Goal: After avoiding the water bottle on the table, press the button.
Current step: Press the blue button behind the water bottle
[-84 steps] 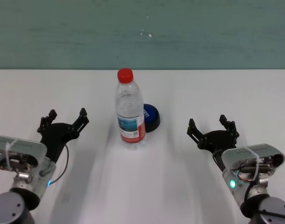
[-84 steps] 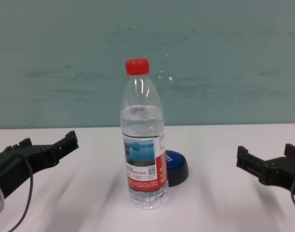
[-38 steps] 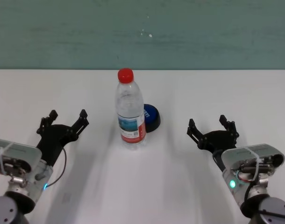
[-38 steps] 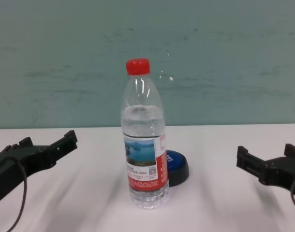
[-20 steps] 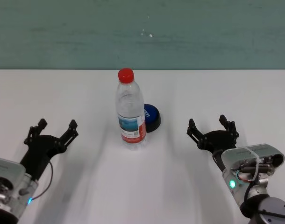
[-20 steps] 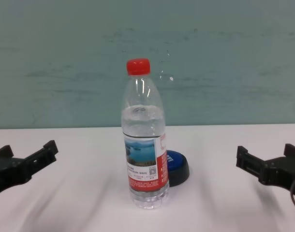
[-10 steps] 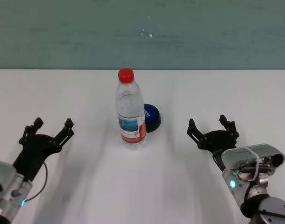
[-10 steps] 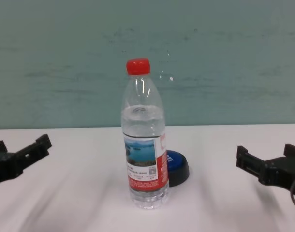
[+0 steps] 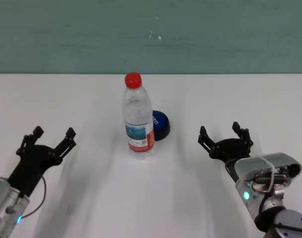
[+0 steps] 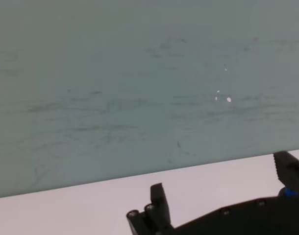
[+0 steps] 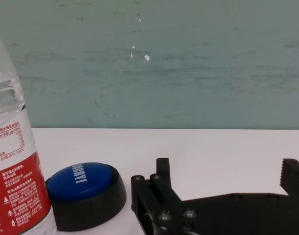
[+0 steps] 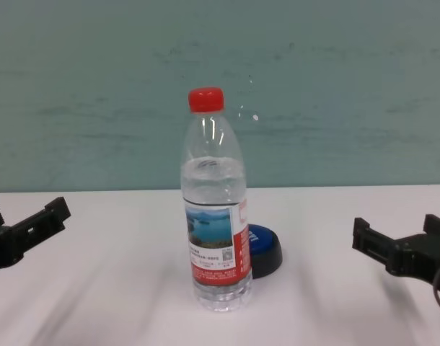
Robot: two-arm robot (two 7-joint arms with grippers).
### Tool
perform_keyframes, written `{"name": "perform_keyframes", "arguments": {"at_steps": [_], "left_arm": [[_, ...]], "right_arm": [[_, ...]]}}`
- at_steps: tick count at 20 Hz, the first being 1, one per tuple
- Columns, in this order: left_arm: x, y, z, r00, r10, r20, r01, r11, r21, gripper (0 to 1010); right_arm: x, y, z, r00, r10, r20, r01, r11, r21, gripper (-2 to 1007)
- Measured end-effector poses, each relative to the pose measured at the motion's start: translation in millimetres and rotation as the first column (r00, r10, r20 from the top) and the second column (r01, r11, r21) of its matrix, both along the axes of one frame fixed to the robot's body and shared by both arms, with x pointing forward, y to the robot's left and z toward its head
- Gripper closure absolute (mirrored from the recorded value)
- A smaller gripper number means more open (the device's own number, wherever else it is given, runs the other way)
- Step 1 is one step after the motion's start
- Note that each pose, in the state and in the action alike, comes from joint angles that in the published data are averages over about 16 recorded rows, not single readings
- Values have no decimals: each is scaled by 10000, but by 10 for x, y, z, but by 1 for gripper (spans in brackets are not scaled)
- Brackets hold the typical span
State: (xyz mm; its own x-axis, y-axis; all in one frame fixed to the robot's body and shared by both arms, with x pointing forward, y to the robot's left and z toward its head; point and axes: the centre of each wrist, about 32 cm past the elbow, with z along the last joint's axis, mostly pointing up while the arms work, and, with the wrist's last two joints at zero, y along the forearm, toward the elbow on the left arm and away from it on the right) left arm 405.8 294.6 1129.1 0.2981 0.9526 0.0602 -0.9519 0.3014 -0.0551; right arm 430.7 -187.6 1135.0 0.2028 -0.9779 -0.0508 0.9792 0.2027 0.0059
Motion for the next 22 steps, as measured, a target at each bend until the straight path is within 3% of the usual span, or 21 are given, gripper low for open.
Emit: {"name": "perform_keyframes", "arguments": {"at_steps": [10, 22], "left_arm": [[-110, 11, 17, 9993, -354, 108, 354, 9994, 40, 0], [-182, -37, 15, 9974, -688, 204, 686, 9976, 94, 0]], "right_arm": [[0, 0, 0, 10000, 0, 0, 0, 10000, 0, 1], [0, 0, 0, 10000, 0, 0, 0, 10000, 0, 1]]}}
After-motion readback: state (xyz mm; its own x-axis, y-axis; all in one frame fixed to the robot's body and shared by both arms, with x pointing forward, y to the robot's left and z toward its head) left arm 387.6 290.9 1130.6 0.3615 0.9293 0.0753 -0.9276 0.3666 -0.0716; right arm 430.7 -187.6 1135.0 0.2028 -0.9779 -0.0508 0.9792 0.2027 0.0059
